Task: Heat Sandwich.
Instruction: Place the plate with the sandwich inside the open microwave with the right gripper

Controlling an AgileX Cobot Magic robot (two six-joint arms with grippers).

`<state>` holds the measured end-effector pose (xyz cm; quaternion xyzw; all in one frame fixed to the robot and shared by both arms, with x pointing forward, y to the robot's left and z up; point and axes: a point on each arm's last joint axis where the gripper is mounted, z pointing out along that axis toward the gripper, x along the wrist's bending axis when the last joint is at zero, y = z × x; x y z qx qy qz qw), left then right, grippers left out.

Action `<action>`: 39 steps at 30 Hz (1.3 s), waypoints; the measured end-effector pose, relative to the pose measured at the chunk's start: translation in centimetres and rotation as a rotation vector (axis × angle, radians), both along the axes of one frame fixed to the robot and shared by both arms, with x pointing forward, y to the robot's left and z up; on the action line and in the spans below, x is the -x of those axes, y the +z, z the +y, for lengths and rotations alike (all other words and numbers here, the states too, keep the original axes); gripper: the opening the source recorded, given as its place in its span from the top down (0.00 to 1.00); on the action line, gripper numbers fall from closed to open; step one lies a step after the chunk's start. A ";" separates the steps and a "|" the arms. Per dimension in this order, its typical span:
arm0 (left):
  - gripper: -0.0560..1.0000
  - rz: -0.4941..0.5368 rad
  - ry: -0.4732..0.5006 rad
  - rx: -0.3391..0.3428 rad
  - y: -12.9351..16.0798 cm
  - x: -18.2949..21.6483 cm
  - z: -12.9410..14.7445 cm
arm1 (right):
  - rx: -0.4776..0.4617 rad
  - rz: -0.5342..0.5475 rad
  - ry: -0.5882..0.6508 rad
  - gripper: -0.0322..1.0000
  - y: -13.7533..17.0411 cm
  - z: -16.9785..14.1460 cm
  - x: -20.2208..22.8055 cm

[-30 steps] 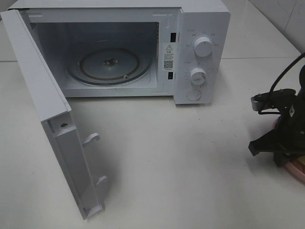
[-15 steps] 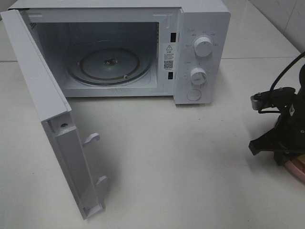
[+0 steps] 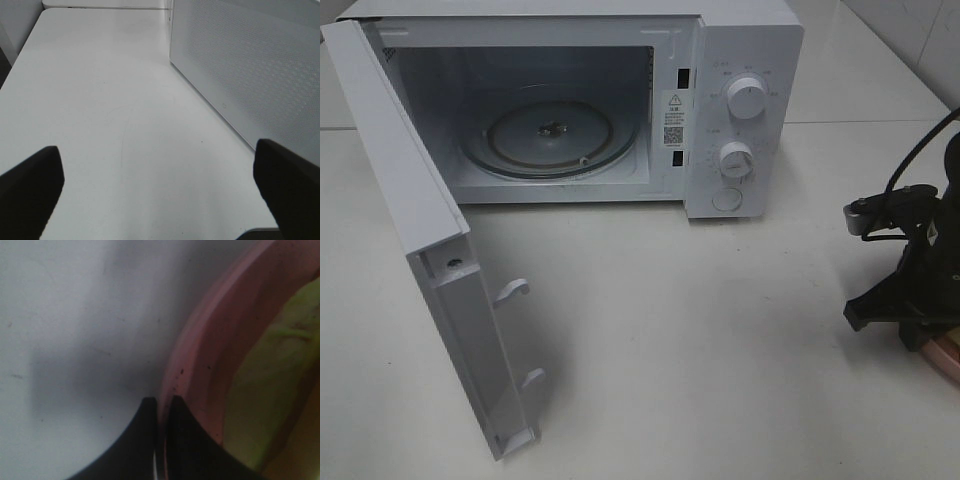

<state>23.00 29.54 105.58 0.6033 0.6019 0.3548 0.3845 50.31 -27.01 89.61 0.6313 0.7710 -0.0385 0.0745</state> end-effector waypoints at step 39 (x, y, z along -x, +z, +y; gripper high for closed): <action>0.02 0.000 0.000 0.000 0.0 0.0 0.0 | 0.299 0.136 0.293 0.94 1.3 7.7 4.8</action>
